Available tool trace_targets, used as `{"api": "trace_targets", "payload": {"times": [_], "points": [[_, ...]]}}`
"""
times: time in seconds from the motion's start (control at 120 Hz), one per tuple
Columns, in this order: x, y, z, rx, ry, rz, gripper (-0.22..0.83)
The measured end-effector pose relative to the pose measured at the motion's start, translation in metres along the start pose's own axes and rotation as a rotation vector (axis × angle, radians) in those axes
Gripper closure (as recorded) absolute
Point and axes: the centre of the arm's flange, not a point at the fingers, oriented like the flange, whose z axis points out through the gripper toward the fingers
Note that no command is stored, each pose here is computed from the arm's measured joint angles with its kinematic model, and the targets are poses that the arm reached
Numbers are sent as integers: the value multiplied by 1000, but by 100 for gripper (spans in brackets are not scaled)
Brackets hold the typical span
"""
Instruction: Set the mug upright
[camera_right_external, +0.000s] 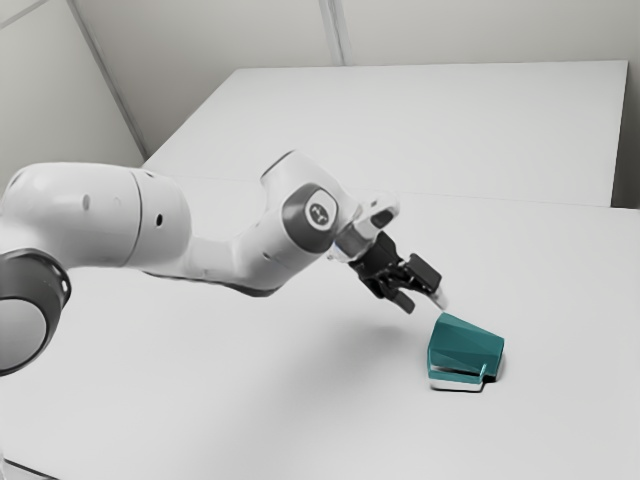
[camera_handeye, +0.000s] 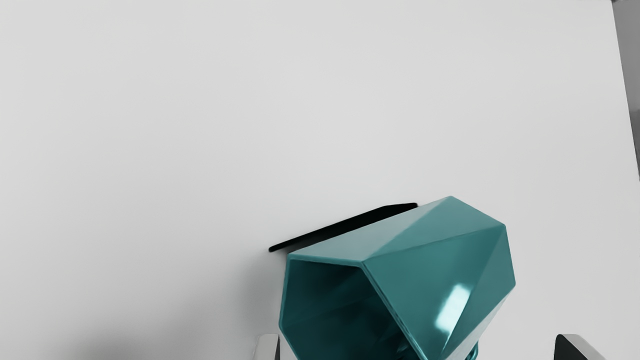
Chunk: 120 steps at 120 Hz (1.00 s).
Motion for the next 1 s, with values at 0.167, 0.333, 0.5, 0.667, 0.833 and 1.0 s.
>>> {"api": "trace_targets", "payload": {"times": [0.167,0.333,0.5,0.667,0.833,1.0], "points": [[-6,11,24,-29,9,-1,1],[-9,18,40,-40,19,-2,2],[-10,23,47,-37,30,10,12],[-13,35,55,-38,30,35,22],[-7,59,55,-49,55,76,27],[-1,72,50,-45,77,105,47]]}}
